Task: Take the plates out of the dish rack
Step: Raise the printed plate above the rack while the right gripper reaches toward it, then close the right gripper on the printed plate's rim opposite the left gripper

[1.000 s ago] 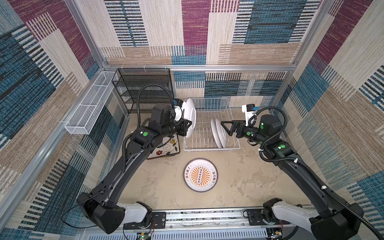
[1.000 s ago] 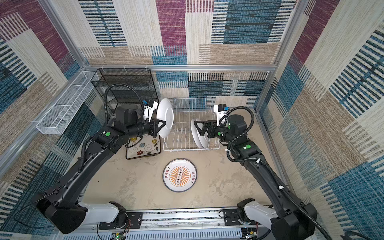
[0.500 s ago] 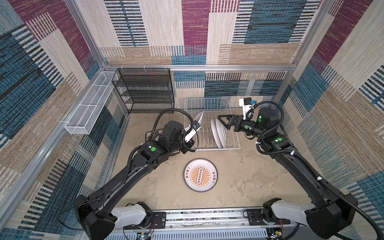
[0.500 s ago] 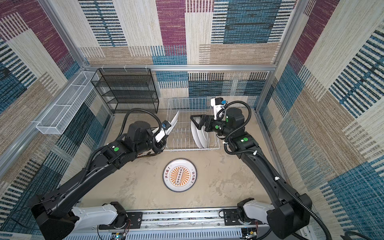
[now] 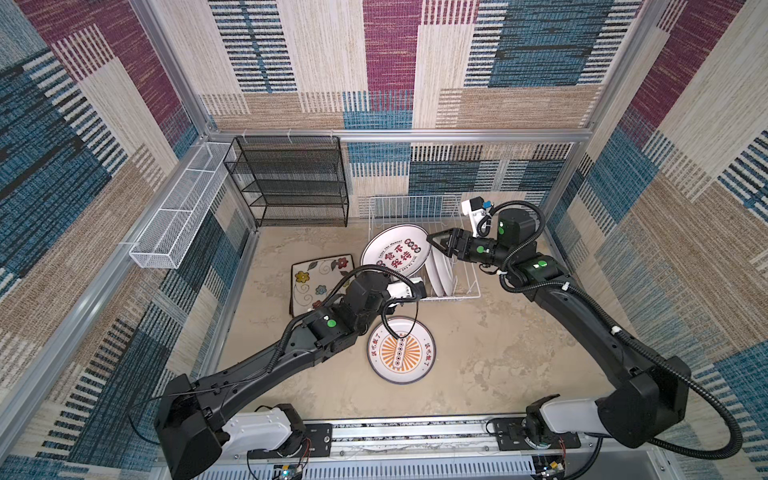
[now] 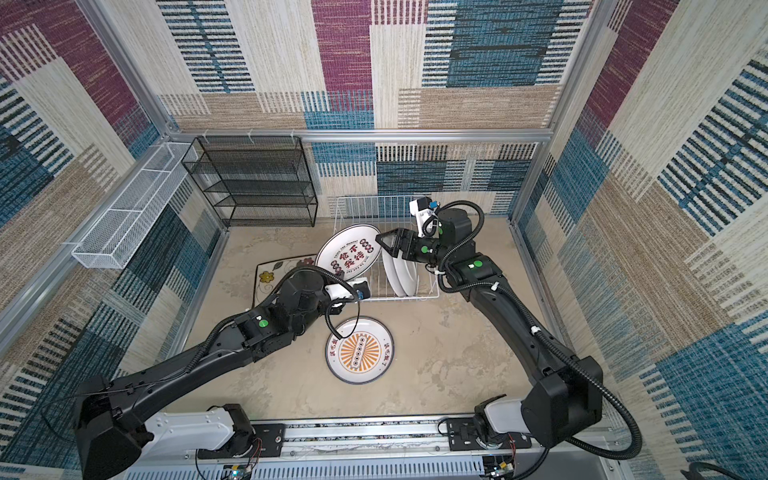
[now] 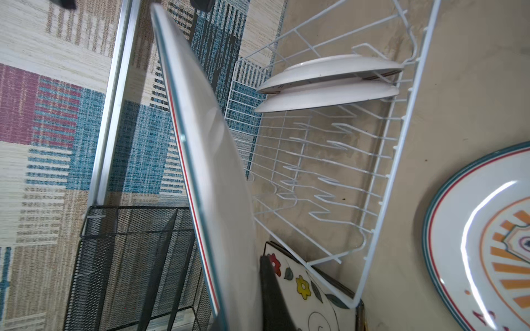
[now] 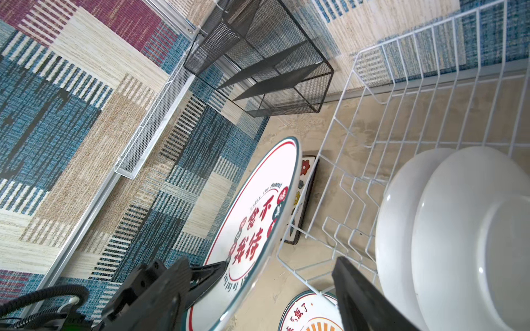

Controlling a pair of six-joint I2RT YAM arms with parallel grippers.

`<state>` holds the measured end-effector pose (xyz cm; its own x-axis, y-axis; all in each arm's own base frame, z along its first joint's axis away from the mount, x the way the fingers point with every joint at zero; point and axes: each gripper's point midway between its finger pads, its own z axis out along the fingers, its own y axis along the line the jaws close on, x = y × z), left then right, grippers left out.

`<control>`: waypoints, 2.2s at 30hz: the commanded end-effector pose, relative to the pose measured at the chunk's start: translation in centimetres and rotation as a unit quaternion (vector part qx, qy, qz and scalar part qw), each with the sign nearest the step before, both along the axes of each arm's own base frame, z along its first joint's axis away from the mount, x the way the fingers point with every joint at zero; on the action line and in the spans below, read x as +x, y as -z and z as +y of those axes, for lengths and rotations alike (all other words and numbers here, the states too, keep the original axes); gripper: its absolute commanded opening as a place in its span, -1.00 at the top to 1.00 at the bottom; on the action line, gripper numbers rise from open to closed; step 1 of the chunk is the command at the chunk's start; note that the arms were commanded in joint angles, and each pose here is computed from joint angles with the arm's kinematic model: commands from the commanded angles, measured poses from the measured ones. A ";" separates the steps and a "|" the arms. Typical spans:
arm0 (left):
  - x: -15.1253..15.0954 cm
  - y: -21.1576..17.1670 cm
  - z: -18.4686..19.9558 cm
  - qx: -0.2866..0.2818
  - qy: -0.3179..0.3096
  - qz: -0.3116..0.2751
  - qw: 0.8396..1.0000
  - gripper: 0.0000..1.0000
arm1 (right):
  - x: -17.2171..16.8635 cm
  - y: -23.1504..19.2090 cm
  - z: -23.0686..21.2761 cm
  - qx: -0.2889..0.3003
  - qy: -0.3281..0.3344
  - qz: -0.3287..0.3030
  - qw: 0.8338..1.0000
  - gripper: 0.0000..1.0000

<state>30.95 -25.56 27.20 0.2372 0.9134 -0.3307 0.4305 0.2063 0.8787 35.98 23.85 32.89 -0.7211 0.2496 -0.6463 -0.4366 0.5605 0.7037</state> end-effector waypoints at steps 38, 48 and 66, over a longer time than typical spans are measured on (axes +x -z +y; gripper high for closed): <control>1.2 0.0 -1.9 0.050 -0.009 -0.127 0.991 0.77 | -0.1 4.6 0.9 0.025 0.033 0.088 0.995 1.00; 0.1 -0.7 -1.7 -0.035 -0.017 -0.082 0.996 -0.34 | 0.7 2.1 -0.3 0.052 0.061 0.048 0.996 1.00; -2.5 -8.7 4.2 -0.545 -0.056 0.122 0.827 -0.70 | 1.5 0.8 -3.6 0.064 0.114 -0.003 0.991 1.00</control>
